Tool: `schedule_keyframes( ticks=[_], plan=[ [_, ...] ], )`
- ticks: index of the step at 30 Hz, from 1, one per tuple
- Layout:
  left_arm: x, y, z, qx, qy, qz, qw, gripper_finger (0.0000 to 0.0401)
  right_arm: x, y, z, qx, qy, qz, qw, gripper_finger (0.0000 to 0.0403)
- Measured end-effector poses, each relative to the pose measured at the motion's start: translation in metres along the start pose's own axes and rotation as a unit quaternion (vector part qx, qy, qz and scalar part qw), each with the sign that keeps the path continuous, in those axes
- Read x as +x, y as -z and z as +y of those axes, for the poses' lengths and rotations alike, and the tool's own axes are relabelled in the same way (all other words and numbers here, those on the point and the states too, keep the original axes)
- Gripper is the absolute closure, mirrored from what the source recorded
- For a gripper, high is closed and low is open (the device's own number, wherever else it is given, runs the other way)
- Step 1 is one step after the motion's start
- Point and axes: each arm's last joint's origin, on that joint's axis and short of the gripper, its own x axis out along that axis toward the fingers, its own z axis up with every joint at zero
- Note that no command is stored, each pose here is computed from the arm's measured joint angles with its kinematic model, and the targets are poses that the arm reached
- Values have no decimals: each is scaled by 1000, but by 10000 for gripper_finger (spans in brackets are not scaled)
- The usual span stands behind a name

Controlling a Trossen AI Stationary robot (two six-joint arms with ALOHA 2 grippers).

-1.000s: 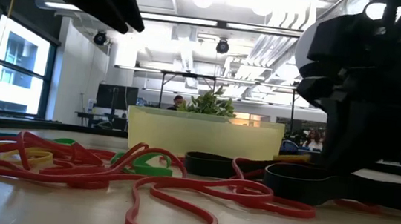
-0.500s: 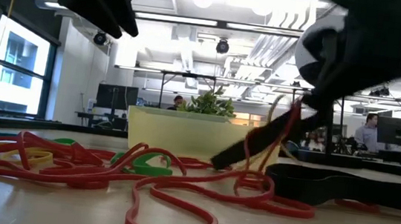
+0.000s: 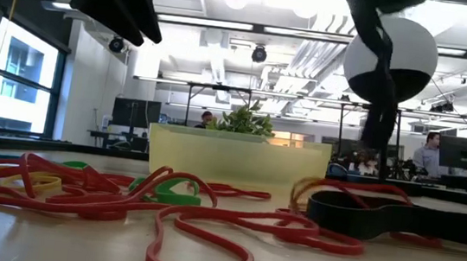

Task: Pick and place rubber bands into bin
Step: Put the black rubber band into the yellow bin

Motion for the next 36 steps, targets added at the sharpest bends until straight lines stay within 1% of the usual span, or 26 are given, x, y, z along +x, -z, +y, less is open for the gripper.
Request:
schedule_keyframes(
  ticks=[4,8,16,19,24,28,32,36],
  plan=[
    [0,0,0,0,0,0,1000,240,-6,-5,-9,-23,30,-18,999,402],
    [0,0,0,0,0,-1,1000,240,-1,-6,-24,-41,69,-13,997,402],
    [-1,-1,-2,-7,4,-4,1000,240,22,-5,-77,-28,144,1,989,402],
    [-3,-2,-6,0,7,-9,1000,240,32,1,-99,-17,157,17,987,402],
    [-7,-5,-16,15,7,-18,1000,240,54,17,-132,14,152,47,987,403],
    [-11,-7,-23,20,7,-24,999,240,75,32,-153,34,134,61,988,402],
    [-15,-9,-30,28,15,-32,999,240,96,52,-168,63,112,90,988,403],
    [-18,-10,-37,28,19,-37,999,240,109,67,-175,90,106,113,984,401]
  ],
)
